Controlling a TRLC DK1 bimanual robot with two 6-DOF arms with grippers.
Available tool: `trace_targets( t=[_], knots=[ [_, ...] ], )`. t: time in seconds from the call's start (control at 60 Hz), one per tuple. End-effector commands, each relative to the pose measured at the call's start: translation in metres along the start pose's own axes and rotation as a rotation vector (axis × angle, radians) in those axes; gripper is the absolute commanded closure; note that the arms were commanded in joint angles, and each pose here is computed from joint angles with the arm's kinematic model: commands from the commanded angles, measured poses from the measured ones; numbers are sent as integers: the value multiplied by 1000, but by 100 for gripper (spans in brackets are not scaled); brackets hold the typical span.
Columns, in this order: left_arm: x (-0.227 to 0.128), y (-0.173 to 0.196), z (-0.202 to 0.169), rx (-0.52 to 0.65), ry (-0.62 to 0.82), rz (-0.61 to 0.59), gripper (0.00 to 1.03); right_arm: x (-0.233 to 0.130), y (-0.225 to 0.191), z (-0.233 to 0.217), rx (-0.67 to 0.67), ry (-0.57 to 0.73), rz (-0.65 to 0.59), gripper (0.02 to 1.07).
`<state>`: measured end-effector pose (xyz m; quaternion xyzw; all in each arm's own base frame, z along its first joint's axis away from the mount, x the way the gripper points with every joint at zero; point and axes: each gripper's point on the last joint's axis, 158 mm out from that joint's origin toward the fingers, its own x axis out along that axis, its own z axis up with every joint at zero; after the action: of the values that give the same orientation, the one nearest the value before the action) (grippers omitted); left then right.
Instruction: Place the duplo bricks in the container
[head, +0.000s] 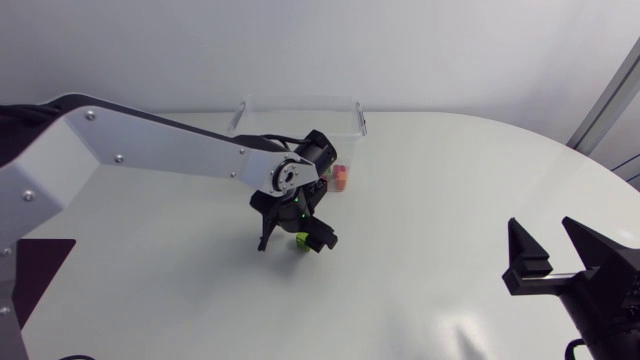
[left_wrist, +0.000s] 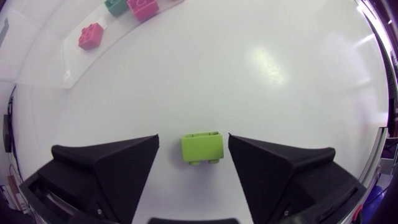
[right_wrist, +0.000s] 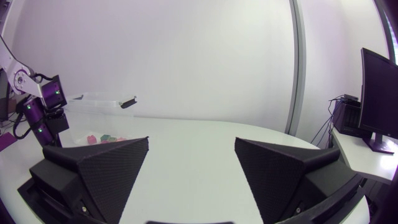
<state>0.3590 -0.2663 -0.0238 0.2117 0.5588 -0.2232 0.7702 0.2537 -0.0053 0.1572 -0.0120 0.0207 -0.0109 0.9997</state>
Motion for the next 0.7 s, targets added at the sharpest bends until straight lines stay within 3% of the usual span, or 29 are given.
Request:
trace_targets(
  t=[0.0,0.05,0.183,0.567,0.683],
  knots=[
    [9,0,-1,-33,23,-13,56,1,0,-9,-11,17,2,7],
    [10,-5,-1,-35,25,-37,64,1,0,-9,-11,17,2,7],
    [14,-3,-8,-48,57,-37,72,1,0,-9,-11,17,2,7],
    [-12,-1,2,-54,9,-39,74,1,0,-9,-11,17,2,7],
    [-38,-1,13,-53,-49,-43,74,1,0,-9,-11,17,2,7]
  ],
)
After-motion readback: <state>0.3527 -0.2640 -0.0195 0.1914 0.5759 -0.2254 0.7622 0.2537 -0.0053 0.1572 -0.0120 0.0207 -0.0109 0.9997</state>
